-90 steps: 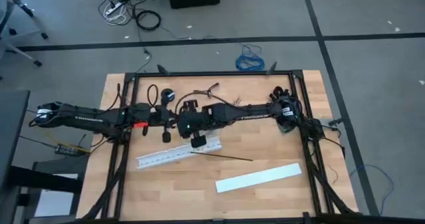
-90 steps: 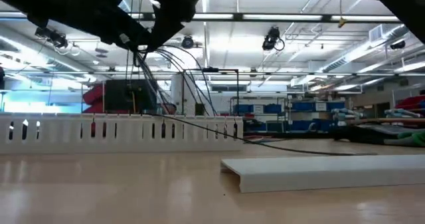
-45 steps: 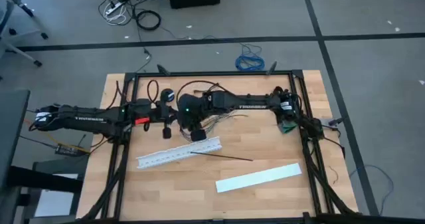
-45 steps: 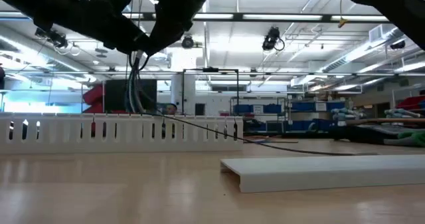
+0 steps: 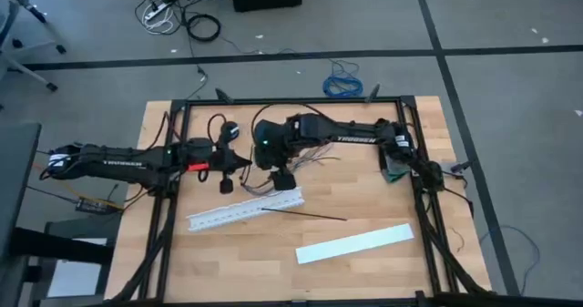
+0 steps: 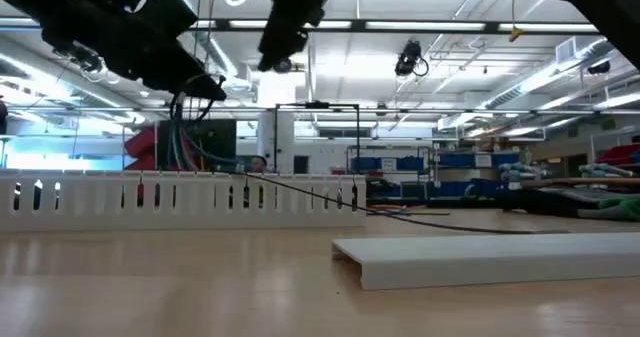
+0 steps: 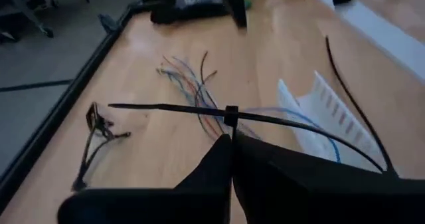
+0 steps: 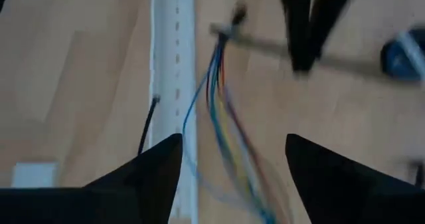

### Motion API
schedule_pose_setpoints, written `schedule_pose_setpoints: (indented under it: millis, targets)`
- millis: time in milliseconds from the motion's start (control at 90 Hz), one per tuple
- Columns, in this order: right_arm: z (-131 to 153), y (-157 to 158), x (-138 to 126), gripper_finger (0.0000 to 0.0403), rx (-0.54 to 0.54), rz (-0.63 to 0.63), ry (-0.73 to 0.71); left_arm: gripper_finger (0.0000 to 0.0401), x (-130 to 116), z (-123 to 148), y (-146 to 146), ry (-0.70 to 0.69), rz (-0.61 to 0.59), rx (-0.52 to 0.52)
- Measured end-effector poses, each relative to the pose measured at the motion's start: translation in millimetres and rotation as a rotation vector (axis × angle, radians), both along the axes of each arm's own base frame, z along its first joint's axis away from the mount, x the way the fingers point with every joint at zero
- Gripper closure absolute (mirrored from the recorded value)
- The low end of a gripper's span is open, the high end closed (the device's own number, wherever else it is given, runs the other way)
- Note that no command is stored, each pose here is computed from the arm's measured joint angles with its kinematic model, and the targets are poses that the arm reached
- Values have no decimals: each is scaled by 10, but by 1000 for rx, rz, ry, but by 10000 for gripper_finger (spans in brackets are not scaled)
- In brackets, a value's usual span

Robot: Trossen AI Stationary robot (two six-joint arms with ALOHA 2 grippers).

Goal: Ziptie cables
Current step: Wrap the cable wires with the black zip tie

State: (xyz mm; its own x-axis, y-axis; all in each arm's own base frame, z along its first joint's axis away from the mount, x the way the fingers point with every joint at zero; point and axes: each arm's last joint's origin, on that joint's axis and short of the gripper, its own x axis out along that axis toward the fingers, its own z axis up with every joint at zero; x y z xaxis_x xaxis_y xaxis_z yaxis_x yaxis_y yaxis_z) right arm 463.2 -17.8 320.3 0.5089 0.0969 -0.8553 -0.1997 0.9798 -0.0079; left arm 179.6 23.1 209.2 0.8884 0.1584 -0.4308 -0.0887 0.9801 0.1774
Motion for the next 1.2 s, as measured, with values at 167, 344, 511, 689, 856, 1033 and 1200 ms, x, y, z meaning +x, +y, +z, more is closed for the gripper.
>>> schedule_pose_setpoints:
  millis: [167,344,511,689,856,1033,1200]
  targets:
    - [-28,7,-30,154,6,-10,44,401,-13,-24,3,28,14,5]
    - [-53,-74,-77,167,-16,-19,94,401,-47,-80,16,99,64,27]
    - [-113,-265,-103,181,46,-29,122,401,-80,-129,24,161,97,39]
    - [-254,-452,-125,195,108,-37,150,401,-95,-147,30,183,131,36]
    - [-469,-642,-221,205,129,-82,209,401,-117,-175,31,218,148,34]
    - [-563,-788,-593,213,150,-150,135,401,-136,-241,29,232,157,17]
    - [-575,-815,-1160,213,128,-236,-160,401,-115,-268,31,195,158,18]
